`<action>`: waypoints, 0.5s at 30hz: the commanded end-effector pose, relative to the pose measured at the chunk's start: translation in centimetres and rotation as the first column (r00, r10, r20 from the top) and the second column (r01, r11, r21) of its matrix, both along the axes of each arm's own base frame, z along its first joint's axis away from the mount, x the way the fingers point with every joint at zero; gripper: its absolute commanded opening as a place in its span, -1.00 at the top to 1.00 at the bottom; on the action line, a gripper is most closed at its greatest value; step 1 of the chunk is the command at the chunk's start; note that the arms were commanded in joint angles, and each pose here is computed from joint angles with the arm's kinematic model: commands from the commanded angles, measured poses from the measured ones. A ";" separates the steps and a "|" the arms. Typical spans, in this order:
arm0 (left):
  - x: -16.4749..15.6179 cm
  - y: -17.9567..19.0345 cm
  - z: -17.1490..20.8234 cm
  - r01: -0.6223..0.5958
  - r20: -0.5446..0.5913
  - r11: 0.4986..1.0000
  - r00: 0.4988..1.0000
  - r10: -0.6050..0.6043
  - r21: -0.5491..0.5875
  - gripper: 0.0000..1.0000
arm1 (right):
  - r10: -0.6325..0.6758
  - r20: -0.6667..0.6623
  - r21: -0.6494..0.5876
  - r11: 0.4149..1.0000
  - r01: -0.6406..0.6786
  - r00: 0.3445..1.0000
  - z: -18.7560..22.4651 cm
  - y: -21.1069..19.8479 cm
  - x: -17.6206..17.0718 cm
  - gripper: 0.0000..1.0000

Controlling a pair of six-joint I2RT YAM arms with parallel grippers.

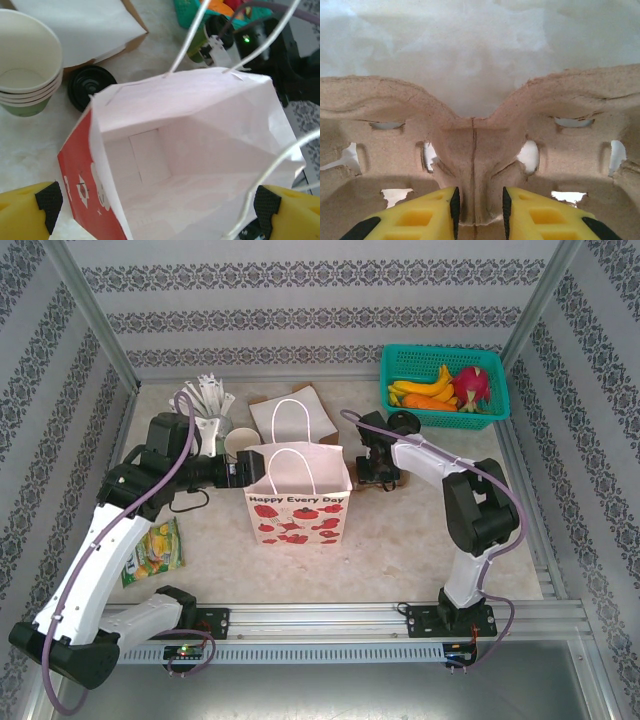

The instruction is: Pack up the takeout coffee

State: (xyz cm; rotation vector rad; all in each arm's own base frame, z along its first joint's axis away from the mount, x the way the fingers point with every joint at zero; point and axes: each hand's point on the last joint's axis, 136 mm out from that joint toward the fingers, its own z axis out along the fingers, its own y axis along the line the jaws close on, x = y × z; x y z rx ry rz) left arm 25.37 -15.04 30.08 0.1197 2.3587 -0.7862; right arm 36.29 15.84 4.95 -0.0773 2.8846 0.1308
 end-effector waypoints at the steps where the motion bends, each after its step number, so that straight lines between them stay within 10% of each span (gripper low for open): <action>1: -0.8 -1.9 1.3 0.165 0.109 0.986 0.981 -0.164 -0.004 -0.99 | 0.024 -0.001 -0.037 0.999 -0.024 1.000 0.2 0.1 0.1 0.43; 15: -1.9 -6.2 2.4 0.385 0.307 0.913 0.860 -0.407 0.134 -0.91 | -0.030 0.074 0.008 1.000 0.030 0.997 8.5 -3.1 -4.0 1.00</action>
